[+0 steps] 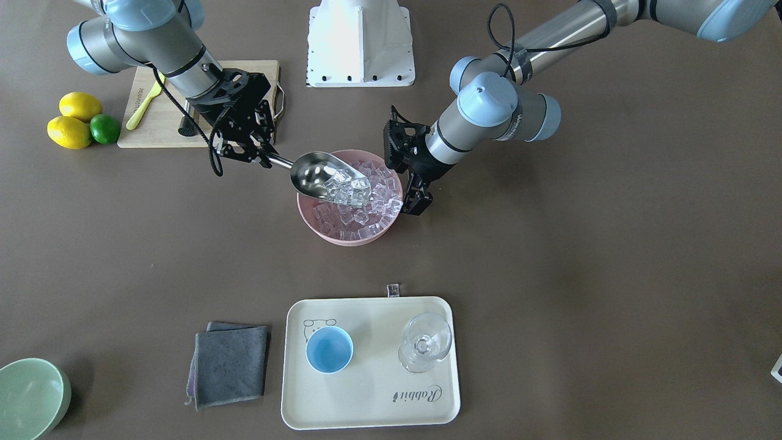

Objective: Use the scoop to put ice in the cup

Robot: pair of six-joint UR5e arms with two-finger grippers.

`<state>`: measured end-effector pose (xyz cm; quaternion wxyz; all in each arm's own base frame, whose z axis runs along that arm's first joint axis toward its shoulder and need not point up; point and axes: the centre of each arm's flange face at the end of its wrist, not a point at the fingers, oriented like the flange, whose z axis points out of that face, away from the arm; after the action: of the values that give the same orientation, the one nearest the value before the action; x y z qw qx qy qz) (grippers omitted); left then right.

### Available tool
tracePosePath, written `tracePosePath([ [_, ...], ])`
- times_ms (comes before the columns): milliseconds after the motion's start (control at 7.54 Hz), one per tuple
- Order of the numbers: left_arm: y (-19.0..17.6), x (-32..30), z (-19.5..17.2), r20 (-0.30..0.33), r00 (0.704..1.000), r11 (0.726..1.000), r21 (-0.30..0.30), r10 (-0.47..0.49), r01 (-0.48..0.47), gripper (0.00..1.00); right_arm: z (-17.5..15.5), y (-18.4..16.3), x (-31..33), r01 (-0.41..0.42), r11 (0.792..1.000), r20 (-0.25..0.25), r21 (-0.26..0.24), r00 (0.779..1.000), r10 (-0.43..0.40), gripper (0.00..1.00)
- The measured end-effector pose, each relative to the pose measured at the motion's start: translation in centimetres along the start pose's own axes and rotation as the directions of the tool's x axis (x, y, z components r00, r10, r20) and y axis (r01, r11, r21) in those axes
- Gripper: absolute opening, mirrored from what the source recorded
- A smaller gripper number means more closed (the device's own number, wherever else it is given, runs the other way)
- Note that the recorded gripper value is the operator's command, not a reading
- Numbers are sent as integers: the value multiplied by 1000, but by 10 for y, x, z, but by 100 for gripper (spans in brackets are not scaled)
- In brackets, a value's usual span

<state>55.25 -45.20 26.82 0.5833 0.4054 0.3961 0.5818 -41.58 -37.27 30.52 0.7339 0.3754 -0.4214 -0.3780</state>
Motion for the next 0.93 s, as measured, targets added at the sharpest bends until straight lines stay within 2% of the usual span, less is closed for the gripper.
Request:
tracePosePath([
  [398, -2, 0, -1, 1, 1000, 1000, 3, 2, -2, 99, -14, -4, 15, -92, 995, 10, 30, 996, 92, 0],
  [663, -2, 0, -3, 2, 1000, 1000, 5, 2, -2, 99, -29, -15, 37, -135, 989, -8, 59, 991, 136, 0],
  [796, 1, -3, -6, 5, 1000, 1000, 5, -2, 2, 99, -35, -23, 47, -155, 986, -11, 64, 988, 156, 0],
  [929, 12, -4, -15, 7, 1000, 1000, 5, -4, 4, 99, -41, -34, 60, -184, 982, -16, 40, 983, 185, 0],
])
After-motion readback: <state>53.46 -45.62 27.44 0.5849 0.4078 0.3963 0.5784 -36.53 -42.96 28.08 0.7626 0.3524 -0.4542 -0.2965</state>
